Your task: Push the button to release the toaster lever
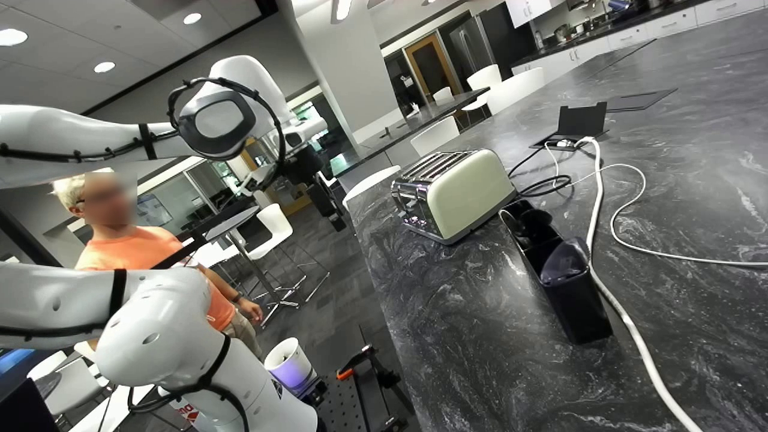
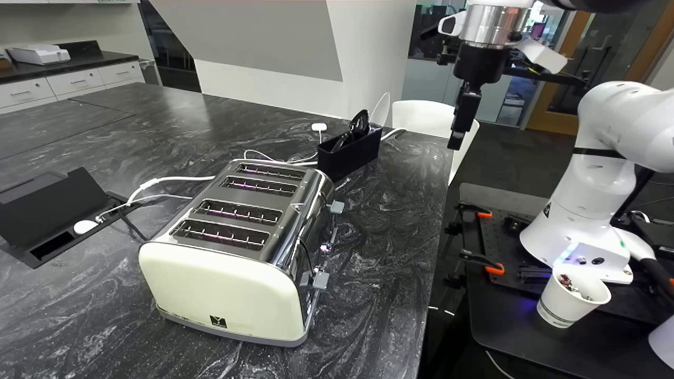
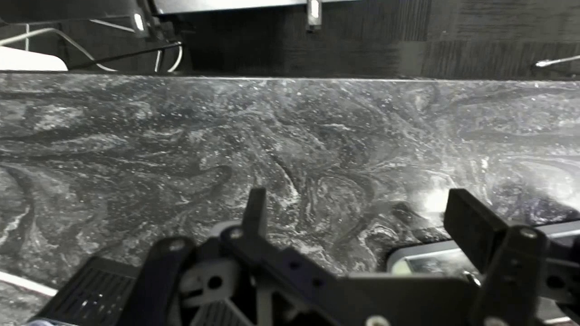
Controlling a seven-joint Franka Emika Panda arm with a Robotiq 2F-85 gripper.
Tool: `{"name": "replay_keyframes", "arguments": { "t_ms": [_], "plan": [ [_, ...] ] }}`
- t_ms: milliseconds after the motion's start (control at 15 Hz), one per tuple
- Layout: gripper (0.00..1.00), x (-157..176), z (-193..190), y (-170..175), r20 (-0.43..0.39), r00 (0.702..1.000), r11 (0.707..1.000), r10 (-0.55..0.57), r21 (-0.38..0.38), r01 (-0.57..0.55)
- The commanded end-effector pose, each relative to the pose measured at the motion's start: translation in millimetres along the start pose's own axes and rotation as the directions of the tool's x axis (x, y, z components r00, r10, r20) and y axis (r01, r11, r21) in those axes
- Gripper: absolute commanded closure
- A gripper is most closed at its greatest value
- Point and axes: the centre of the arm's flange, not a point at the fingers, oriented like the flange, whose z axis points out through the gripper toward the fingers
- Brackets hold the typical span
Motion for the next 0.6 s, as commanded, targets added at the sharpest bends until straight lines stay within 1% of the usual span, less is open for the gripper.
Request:
{"name": "replay_keyframes", "arguments": {
  "t_ms": [0, 200, 333, 533],
  "plan": [
    [0.0, 6, 22, -65, -0.13, 0.99, 0.998, 0.059, 0.022, -0.057],
    [0.0, 16, 38, -114, -0.222, 0.972, 0.997, 0.073, 0.031, -0.068],
    [0.0, 20, 52, -141, -0.253, 0.966, 0.998, 0.056, 0.033, -0.049],
    [0.0, 18, 73, -178, -0.274, 0.962, 1.0, 0.001, 0.023, 0.005]
  ]
}}
